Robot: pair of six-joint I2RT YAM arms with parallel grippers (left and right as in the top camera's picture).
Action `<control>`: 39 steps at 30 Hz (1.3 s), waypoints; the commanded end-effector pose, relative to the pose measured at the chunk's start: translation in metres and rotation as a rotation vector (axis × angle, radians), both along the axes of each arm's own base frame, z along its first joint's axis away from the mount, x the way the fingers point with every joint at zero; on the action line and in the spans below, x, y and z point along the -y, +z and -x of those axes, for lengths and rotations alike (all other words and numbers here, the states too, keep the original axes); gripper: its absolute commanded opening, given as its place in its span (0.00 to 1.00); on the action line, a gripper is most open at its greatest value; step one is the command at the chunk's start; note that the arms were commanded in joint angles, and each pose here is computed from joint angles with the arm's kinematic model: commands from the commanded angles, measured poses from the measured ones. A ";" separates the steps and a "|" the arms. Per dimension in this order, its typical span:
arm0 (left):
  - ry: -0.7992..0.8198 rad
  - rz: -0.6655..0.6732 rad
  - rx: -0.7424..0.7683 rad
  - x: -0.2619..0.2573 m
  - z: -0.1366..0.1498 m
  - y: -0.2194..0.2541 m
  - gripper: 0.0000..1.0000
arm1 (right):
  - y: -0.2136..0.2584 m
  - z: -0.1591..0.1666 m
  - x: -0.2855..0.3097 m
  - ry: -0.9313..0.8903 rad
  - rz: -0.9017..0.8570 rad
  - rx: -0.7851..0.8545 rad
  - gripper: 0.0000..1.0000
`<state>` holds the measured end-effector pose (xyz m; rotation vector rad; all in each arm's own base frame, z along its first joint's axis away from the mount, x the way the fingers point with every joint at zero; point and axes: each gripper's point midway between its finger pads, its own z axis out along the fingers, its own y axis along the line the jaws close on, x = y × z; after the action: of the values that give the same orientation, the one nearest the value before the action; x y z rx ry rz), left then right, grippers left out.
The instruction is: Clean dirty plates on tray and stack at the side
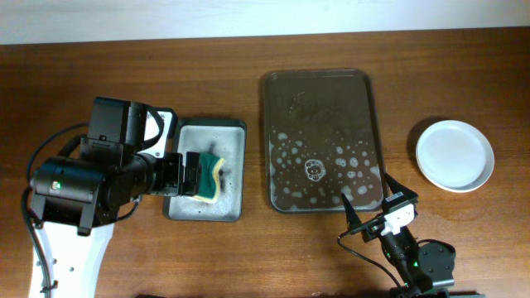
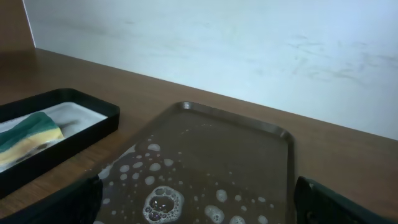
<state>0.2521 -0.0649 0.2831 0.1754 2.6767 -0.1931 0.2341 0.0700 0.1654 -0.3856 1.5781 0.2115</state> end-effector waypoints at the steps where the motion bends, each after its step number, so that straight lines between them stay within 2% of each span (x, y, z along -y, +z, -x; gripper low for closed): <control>1: -0.013 0.001 0.005 0.000 0.000 0.001 1.00 | -0.002 0.000 -0.001 0.001 0.006 0.007 0.99; 6: -0.010 -0.001 0.030 -0.003 0.007 0.006 1.00 | -0.002 0.000 -0.001 0.001 0.006 0.007 0.99; 7: 0.014 -0.033 0.086 -0.011 0.008 0.014 1.00 | -0.002 0.000 -0.001 0.001 0.006 0.007 0.99; 8: 0.030 -0.028 0.214 -0.015 0.007 0.030 1.00 | -0.002 0.000 -0.001 0.001 0.006 0.007 0.99; 12: 0.064 0.048 0.590 -0.021 0.010 0.057 1.00 | -0.002 0.000 -0.001 0.001 0.006 0.007 0.99; 17: 0.143 0.080 0.903 -0.041 0.022 0.021 1.00 | -0.002 0.000 -0.001 0.001 0.006 0.007 0.99; 21: 0.157 0.098 1.044 -0.044 0.027 -0.015 1.00 | -0.002 0.000 -0.001 0.001 0.006 0.007 0.99; 26: 0.157 0.123 1.187 -0.043 0.019 -0.050 1.00 | -0.002 0.000 -0.001 0.001 0.006 0.007 0.99; 29: 0.149 0.134 1.233 -0.042 0.011 -0.067 1.00 | -0.002 0.000 -0.001 0.001 0.006 0.007 0.99; 33: 0.157 0.120 1.186 -0.044 0.007 -0.086 1.00 | -0.002 0.000 -0.001 0.001 0.006 0.007 0.98; 35: 0.158 0.115 1.156 -0.044 0.007 -0.094 1.00 | -0.002 0.000 -0.001 0.001 0.005 0.007 0.99; 38: 0.158 0.094 1.019 -0.044 0.007 -0.127 1.00 | -0.002 0.000 -0.001 0.001 0.006 0.007 0.99; 39: 0.161 0.093 1.024 -0.045 0.007 -0.126 1.00 | -0.002 0.000 -0.001 0.001 0.006 0.007 0.99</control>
<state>0.2453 -0.0210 0.1594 -0.0004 1.6437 -0.1380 0.2340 0.0700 0.1660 -0.3858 1.5731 0.2105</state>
